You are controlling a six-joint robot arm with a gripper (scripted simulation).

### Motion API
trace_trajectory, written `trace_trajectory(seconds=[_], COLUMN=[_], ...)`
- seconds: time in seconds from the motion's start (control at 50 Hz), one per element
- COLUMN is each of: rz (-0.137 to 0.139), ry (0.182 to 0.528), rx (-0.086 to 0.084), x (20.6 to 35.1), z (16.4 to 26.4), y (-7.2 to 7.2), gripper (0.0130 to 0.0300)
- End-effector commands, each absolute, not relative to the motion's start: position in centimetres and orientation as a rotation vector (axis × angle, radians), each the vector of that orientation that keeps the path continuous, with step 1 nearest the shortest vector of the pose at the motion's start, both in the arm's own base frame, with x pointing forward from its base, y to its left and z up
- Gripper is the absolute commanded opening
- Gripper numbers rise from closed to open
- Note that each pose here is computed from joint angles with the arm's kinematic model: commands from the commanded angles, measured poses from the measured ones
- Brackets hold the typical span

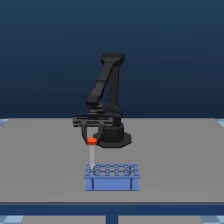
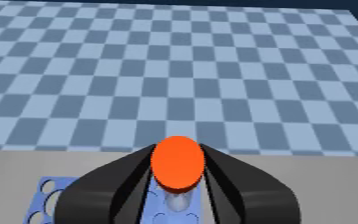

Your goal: Pick up the centrifuge tube on the rack

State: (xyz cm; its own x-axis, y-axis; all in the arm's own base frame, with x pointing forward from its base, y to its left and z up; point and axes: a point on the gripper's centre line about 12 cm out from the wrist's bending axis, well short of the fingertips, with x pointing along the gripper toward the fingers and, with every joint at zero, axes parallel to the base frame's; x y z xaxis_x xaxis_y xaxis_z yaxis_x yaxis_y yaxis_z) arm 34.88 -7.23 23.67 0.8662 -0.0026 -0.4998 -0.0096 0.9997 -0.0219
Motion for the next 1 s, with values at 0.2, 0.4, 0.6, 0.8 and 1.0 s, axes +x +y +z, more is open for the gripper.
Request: trace_trajectory(seconds=[0.2,0.4,0.6,0.8,1.0], rz=[-0.001,-0.001,-0.001,-0.001,-0.001], ry=[0.524,0.524,0.524,0.524,0.524], rx=[0.000,0.000,0.000,0.000,0.000], x=[34.9,34.9,34.9,34.9,34.9], z=[24.85,25.58,26.09,26.34,26.36], y=[-7.2,-7.2,-7.2,-7.2,-7.2], gripper=[0.0130,0.0130,0.0130,0.0130,0.0130])
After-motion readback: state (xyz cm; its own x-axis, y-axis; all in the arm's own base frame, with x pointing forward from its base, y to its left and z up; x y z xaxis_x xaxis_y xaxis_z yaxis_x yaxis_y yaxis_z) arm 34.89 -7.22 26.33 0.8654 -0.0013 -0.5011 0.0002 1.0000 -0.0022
